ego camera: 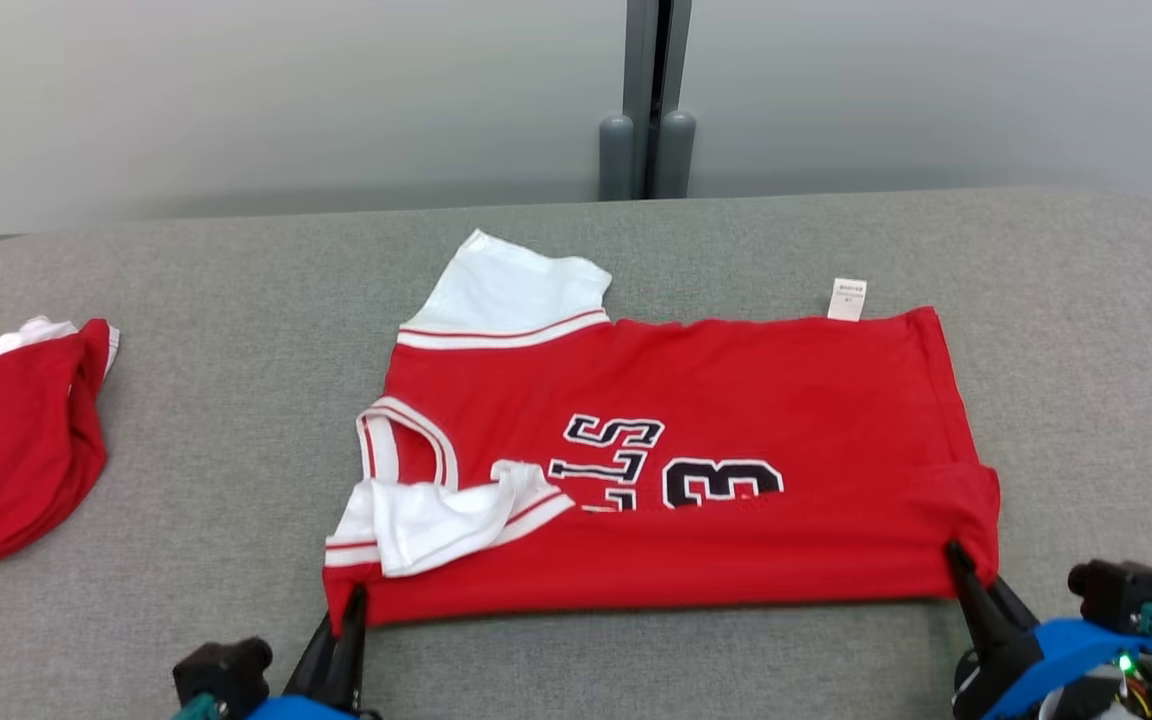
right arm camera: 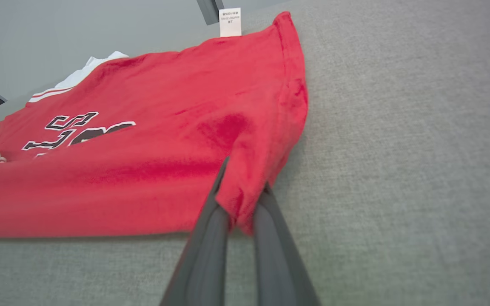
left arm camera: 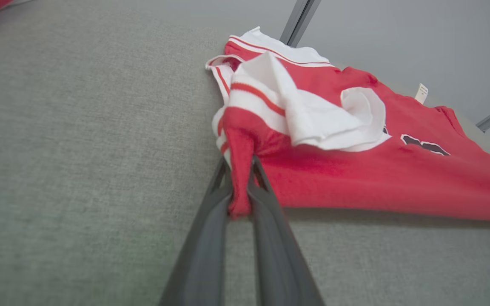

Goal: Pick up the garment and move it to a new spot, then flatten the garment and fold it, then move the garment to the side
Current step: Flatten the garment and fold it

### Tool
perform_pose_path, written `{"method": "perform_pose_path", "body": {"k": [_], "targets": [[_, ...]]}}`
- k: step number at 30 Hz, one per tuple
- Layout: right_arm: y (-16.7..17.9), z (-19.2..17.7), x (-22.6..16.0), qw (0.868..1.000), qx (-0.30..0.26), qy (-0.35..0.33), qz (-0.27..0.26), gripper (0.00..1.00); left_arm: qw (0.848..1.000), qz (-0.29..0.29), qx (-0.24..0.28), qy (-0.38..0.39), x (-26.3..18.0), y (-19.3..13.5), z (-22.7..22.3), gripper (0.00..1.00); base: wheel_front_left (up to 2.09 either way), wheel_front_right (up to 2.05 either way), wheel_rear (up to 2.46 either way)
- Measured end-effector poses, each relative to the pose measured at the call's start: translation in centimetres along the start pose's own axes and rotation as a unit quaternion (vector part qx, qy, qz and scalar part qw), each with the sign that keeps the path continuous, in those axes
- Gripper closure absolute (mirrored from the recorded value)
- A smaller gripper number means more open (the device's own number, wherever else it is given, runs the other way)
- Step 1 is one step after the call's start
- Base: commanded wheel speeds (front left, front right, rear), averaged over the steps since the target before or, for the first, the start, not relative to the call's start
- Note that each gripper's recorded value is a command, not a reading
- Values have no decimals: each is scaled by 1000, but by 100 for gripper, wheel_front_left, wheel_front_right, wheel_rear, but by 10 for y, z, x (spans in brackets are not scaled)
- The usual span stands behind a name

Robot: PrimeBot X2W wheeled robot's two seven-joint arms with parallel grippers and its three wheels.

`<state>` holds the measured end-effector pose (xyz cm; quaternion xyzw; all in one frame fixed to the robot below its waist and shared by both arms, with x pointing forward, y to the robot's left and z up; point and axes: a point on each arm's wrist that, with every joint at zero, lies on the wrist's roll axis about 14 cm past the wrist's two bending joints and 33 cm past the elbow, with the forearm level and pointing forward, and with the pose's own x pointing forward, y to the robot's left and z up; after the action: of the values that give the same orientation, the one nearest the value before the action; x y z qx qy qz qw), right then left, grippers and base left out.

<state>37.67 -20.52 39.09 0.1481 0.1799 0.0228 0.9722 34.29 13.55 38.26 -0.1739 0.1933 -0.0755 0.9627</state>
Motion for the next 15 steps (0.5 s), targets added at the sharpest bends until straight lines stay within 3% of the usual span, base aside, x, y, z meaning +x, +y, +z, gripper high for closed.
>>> {"method": "perform_pose_path", "body": {"k": [7, 8, 9, 10, 15], "targets": [[-3, -20, -22, 999, -1, 33, -2, 100, 1000, 25, -13, 11, -30, 5, -11, 100, 0, 0, 0], [-4, -24, -25, 999, 3, 44, -5, 100, 1000, 25, -13, 11, -32, 6, -11, 82, 0, 0, 0], [-4, -27, -27, 999, 3, 51, -6, 62, 1000, 28, -11, 8, -32, 6, -9, 10, 0, 0, 0], [-4, -25, -27, 999, 5, 46, -7, 0, 1000, 28, -7, 4, -32, 6, -6, 0, 0, 0, 0], [-4, -5, -26, 1000, 5, 17, -12, 0, 999, 19, 12, -26, -26, 1, 12, 0, 0, 0, 0]]}}
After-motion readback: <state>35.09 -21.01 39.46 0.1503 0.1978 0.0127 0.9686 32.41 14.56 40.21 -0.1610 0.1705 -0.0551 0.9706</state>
